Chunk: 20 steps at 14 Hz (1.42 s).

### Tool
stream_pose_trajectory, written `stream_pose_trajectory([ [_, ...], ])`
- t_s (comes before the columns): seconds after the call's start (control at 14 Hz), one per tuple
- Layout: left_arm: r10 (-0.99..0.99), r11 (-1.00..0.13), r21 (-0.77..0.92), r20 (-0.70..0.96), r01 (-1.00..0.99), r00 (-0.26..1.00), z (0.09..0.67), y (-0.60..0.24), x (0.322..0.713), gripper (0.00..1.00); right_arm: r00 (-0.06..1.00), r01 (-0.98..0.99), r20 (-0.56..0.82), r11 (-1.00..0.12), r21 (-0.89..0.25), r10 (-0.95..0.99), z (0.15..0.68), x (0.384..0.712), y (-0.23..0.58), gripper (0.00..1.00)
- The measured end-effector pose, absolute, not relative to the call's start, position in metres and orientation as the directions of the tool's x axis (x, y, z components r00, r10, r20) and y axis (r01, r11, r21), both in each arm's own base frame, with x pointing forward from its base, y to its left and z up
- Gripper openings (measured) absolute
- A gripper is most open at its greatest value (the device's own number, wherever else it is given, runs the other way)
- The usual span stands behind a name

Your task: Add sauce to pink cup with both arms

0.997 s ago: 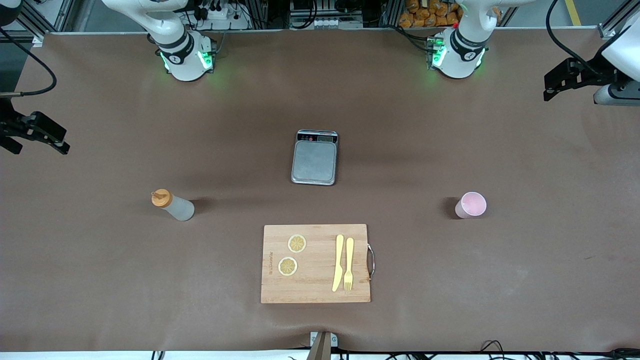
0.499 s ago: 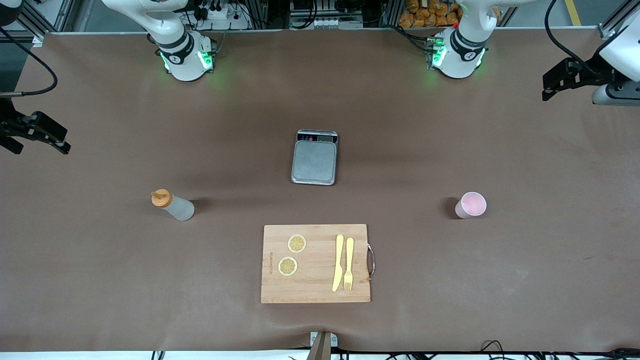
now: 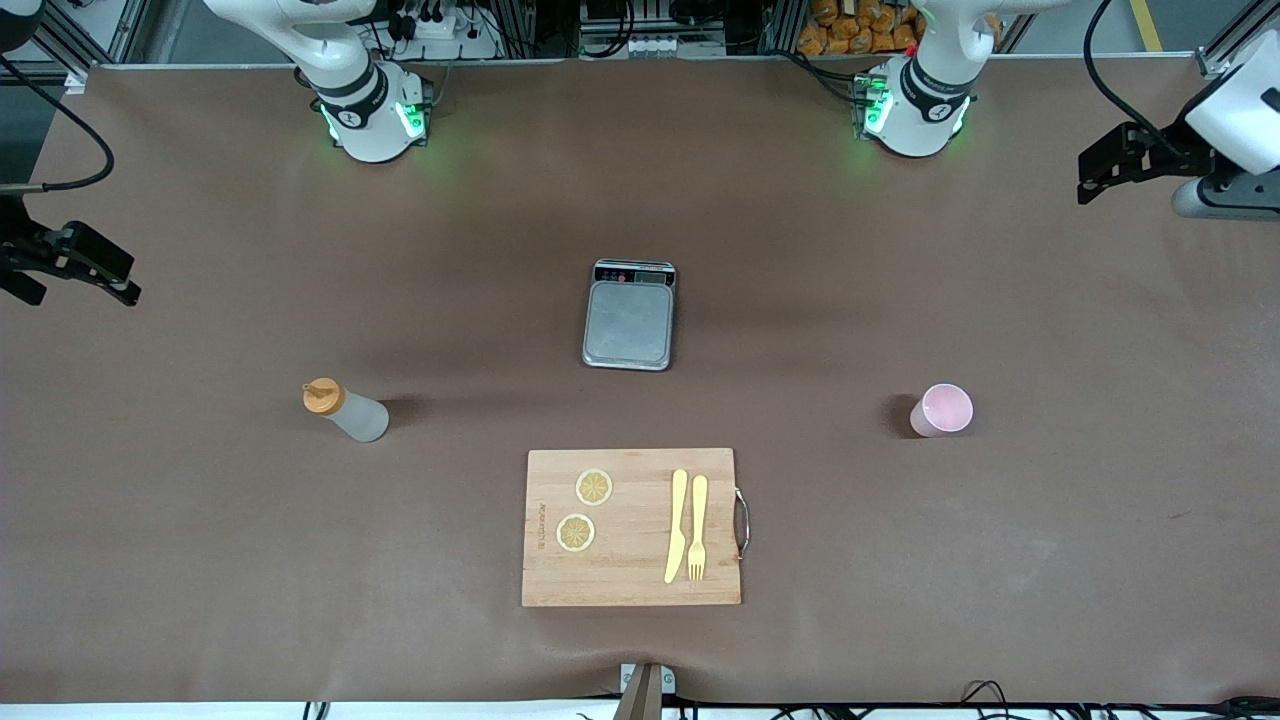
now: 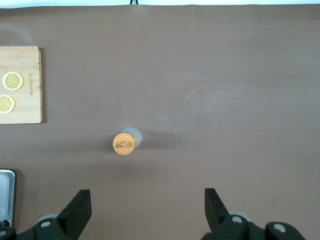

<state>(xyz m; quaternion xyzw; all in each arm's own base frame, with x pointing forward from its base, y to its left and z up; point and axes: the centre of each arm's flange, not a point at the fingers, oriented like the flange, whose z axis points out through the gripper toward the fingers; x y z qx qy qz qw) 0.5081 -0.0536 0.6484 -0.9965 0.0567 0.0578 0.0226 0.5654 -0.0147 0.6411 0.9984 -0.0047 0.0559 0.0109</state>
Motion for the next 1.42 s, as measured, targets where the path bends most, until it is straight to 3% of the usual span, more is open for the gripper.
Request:
stream_pose_trajectory([
  [1.42, -0.039, -0.999, -0.017, -0.111, -0.041, 0.993, 0.448, -0.002, 0.582, 1.0, 0.999, -0.045, 0.02, -0.999, 0.026, -0.045, 0.615, 0.568, -0.035, 1.0],
])
